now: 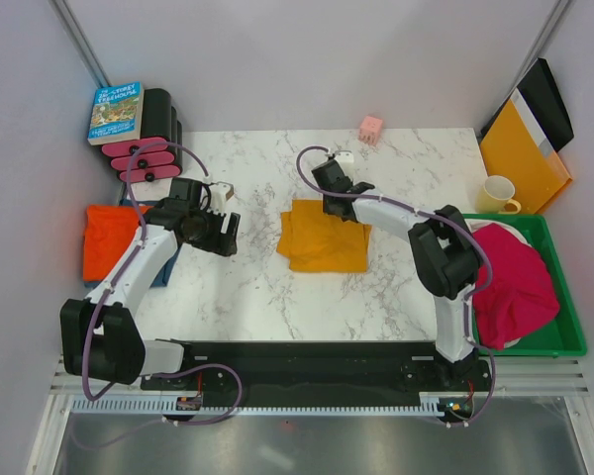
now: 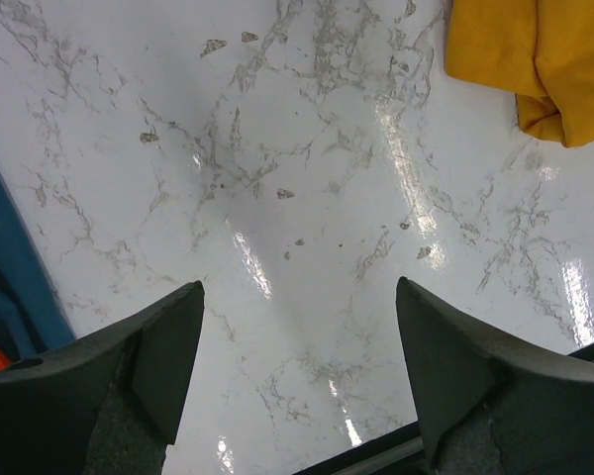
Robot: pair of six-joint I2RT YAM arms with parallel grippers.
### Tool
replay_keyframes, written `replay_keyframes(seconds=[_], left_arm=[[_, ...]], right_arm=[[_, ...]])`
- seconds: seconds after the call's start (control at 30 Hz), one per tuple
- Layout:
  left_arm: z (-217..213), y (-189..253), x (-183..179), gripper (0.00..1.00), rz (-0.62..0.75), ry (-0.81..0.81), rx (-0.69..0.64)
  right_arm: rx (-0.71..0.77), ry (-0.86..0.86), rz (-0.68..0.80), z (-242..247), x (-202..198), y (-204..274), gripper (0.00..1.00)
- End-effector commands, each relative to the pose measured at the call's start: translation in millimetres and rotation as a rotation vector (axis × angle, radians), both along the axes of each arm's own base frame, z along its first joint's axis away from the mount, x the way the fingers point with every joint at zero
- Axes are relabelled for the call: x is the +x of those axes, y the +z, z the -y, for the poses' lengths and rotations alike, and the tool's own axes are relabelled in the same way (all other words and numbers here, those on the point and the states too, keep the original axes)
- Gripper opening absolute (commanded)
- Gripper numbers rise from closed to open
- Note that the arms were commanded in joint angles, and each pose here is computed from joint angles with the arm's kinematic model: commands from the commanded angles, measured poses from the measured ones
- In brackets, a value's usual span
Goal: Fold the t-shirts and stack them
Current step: Put the neatly folded tshirt into the corner of the board with the left arm
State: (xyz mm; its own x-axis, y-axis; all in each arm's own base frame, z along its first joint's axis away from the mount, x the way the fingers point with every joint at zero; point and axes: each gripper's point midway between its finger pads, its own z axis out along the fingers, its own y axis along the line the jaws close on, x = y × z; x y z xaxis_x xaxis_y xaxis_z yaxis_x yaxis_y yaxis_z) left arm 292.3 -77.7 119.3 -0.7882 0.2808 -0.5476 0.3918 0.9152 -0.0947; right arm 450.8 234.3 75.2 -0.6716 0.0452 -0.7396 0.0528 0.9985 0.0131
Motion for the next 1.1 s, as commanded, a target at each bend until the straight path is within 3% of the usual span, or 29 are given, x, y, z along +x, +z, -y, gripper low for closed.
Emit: replay_keyframes(seconds=[0.0,0.2,0.3,0.4,0.47,0.53,0.6,0.7,0.73,0.83,1.07], left_arm=[[1,-4,4,0.85,0.000,-0.015,0.002],[4,-5,5,0.85,-0.009,-0.018,-0.009],[4,-2,6,0.86,0.002,-0.015,-0.013],[5,6,9,0.92,0.032,-0.012,-0.023],[12,13,14,0.97,0.067,-0.026,-0.058],[17,15,19,1.00,0.085,-0.027,-0.087],[23,15,29,1.00,0.113,-0.022,-0.123],[34,-1,43,1.00,0.068,0.029,-0.188],[40,-15,44,1.00,0.011,0.067,-0.225],[57,-33,53,1.00,-0.076,0.106,-0.326],[83,-45,80,1.00,-0.132,0.160,-0.468]], right_arm=[[-0.015,-0.019,0.003,2,22,-15,0.11],[-0.028,-0.026,-0.059,2,28,-43,0.11],[-0.024,-0.038,-0.016,5,30,-22,0.10],[0.064,-0.017,0.113,-3,35,35,0.18],[0.129,0.004,0.190,-11,35,79,0.32],[0.141,0.028,0.209,-22,28,103,0.42],[0.133,0.043,0.198,-30,12,114,0.44],[0.132,0.047,0.163,-38,-11,103,0.33],[0.109,0.043,0.125,-35,-22,84,0.25],[0.099,0.019,0.057,-34,-50,49,0.15],[0.062,-0.022,-0.005,-39,-84,3,0.06]])
